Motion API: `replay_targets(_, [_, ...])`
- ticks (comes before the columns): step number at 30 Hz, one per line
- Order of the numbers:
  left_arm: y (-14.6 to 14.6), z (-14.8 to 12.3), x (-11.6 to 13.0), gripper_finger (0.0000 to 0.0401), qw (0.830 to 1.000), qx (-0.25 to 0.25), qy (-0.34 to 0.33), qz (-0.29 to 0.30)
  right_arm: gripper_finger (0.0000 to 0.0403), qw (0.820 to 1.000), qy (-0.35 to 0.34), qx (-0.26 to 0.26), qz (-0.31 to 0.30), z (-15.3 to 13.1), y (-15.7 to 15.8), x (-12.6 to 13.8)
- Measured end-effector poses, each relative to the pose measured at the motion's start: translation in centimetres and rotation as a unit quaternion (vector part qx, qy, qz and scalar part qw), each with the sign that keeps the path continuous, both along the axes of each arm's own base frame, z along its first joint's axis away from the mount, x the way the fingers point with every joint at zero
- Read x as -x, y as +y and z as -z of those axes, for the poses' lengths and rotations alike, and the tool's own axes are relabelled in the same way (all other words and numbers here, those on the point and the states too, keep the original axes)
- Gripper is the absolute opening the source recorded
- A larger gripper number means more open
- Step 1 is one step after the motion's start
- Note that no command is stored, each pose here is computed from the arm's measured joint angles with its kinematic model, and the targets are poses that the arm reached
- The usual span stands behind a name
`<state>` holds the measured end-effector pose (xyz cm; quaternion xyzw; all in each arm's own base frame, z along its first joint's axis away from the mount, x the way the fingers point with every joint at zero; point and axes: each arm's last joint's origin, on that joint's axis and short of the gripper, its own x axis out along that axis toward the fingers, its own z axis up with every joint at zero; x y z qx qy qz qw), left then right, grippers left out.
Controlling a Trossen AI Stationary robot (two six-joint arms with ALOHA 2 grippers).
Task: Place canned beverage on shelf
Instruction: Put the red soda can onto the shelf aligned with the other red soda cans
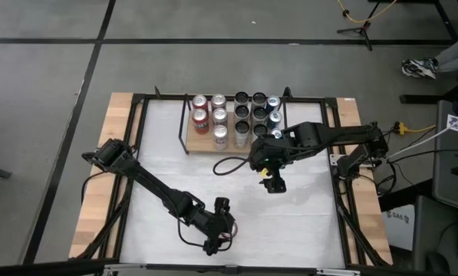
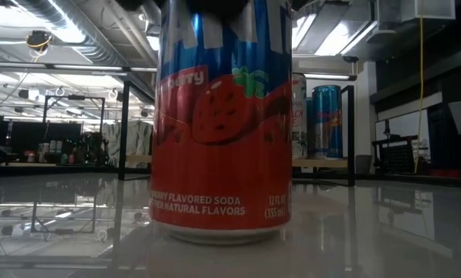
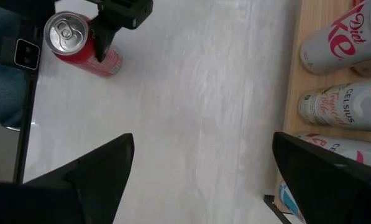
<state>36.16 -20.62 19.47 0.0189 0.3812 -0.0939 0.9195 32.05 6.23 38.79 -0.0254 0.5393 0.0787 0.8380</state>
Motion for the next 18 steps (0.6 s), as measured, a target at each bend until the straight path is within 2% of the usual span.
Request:
replay_targets(6, [0.2, -1.8, 0.3, 0.0328, 1.000, 0.017, -0.020, -0.004, 0.0379, 1.000, 0.000, 0.000, 0.000, 0.0, 0.0, 0.0])
replay_targets(18, [-0.2, -2.5, 0.0, 0.0328, 0.998, 0.041, -0.053, 0.001, 0.0379, 1.000, 0.000, 0.000, 0.000, 0.0, 0.0, 0.0])
